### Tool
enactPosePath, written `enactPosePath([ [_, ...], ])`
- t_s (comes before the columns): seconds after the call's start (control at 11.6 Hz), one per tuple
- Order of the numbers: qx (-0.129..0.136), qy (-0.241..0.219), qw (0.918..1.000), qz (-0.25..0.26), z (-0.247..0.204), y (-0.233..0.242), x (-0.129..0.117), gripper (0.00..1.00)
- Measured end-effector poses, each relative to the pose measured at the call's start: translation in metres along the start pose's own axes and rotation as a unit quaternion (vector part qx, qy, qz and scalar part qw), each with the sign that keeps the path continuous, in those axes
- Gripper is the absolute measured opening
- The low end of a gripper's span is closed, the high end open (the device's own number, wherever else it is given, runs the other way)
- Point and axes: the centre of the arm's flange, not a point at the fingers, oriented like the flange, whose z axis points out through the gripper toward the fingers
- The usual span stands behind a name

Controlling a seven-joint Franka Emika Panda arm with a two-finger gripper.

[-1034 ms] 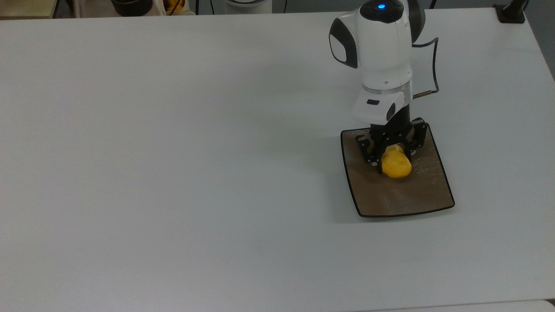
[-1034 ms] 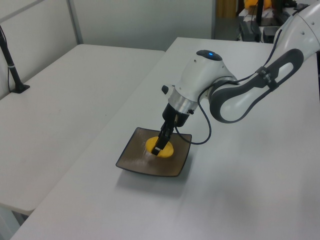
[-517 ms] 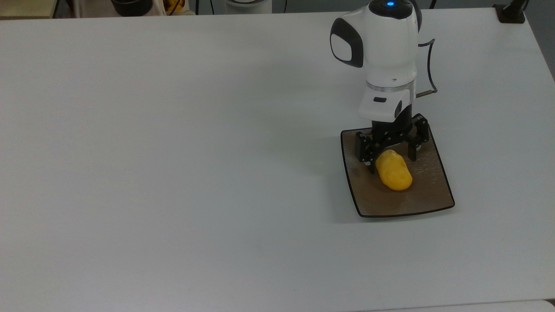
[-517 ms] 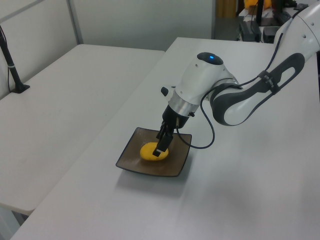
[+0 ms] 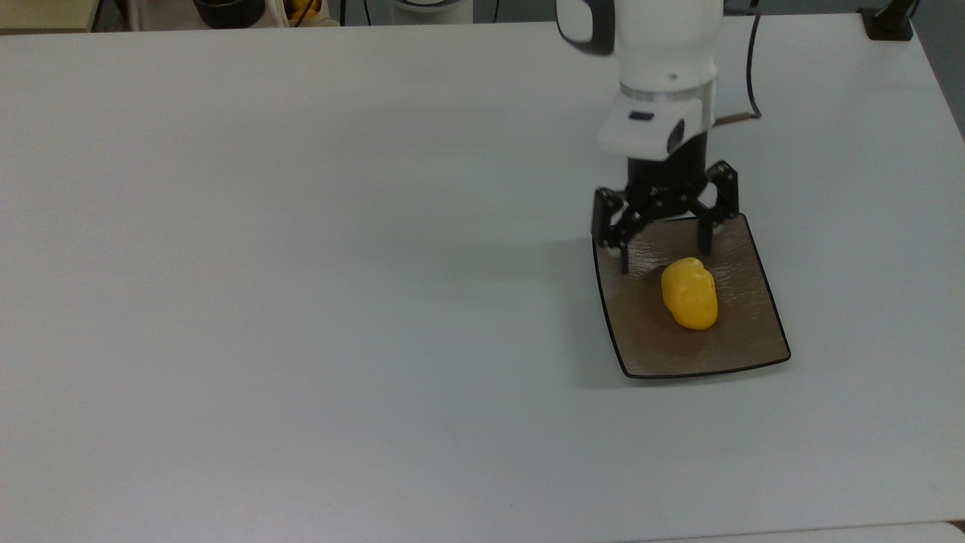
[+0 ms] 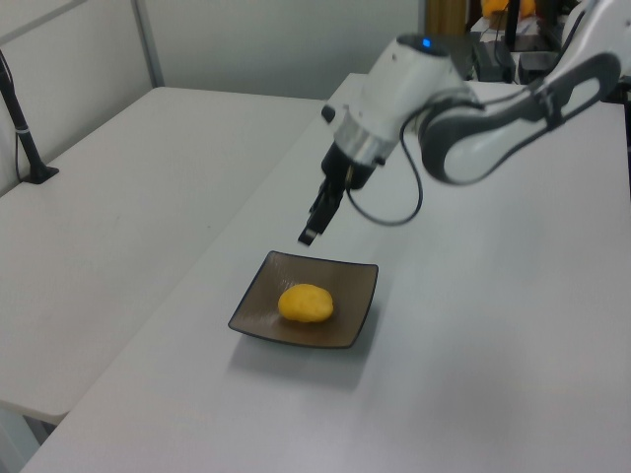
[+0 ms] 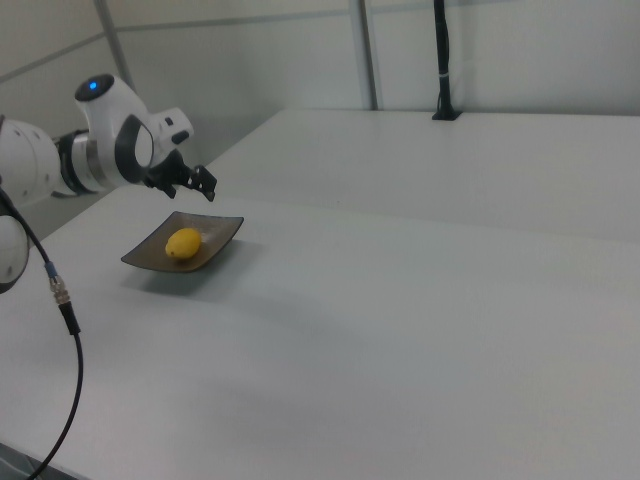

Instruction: Put potatoes on a ceramic plate

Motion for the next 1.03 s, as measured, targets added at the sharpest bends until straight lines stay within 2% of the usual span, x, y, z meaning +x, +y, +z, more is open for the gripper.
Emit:
enactPosePath([
  [0.26, -0.046, -0.081, 0.9951, 0.031, -0.097, 0.045, 0.006, 1.0],
  [0.43, -0.073, -0.135, 0.9863, 0.06, -0.157, 0.078, -0.004, 1.0],
  [0.52, -0.081, -0.154, 0.9823, 0.069, -0.173, 0.089, -0.01, 1.0],
  [0.6, -0.087, -0.177, 0.9767, 0.083, -0.186, 0.1, -0.017, 1.0],
  [0.78, -0.082, -0.218, 0.9645, 0.124, -0.218, 0.13, -0.031, 1.0],
  [1.03, -0.084, -0.234, 0.9555, 0.159, -0.247, 0.16, -0.051, 1.0],
])
